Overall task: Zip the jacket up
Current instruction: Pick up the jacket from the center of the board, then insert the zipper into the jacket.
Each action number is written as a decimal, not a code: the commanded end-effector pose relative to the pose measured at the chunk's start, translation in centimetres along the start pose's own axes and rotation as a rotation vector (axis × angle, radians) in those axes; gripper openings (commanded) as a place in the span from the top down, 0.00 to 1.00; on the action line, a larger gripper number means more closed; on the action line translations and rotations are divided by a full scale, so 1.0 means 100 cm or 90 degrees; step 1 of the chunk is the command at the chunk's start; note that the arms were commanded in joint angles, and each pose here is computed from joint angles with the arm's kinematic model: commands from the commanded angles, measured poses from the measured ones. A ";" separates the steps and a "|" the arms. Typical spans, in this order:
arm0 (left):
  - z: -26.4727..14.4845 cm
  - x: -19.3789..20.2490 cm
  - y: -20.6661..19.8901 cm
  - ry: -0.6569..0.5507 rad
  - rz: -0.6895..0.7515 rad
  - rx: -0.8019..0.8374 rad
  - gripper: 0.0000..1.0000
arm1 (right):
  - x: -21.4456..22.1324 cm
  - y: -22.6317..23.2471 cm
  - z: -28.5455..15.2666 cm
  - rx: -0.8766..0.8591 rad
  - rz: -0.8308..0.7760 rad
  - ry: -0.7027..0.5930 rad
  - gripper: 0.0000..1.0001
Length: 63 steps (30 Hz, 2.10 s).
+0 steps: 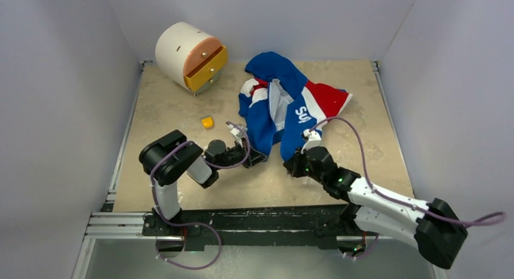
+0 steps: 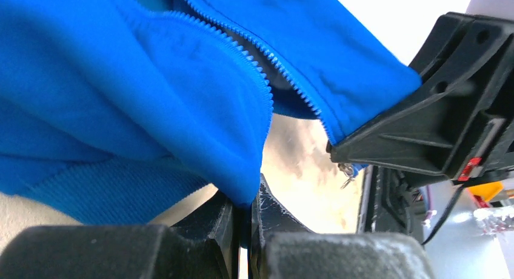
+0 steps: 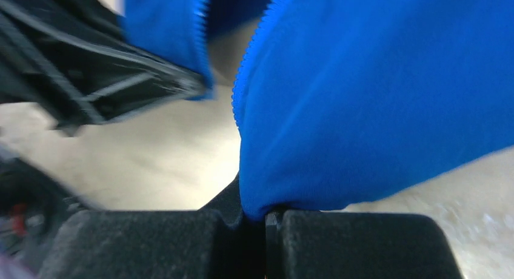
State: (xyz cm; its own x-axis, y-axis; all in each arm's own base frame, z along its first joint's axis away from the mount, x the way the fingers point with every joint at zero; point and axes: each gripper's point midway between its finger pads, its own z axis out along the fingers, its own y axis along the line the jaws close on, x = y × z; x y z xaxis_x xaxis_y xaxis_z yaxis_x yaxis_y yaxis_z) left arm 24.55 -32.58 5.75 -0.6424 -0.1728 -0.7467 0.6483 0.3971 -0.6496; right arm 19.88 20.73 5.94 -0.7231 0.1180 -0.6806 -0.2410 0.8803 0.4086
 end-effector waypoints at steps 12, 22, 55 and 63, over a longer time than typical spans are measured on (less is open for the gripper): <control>-0.040 -0.136 -0.115 -0.300 0.102 0.212 1.00 | -0.135 0.106 -0.082 -0.428 -0.049 -0.251 1.00; -0.063 -0.202 -0.166 -0.436 0.192 0.265 1.00 | -0.182 0.132 -0.121 -0.498 -0.075 -0.327 1.00; -0.112 -0.244 -0.272 -0.479 0.251 0.472 1.00 | -0.238 0.182 -0.206 -0.711 -0.068 -0.501 1.00; -0.114 -0.243 -0.280 -0.477 0.259 0.490 1.00 | -0.240 0.184 -0.205 -0.722 -0.051 -0.491 1.00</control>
State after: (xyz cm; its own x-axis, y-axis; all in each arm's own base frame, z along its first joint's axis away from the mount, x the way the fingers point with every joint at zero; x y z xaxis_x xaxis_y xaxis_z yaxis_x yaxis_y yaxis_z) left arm 21.53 -31.88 37.34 -0.2421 -0.6219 -0.7447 0.9498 0.0047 -0.3127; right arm 20.91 25.14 38.75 -0.2918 0.5951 -0.7488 -0.8794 0.1409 0.4547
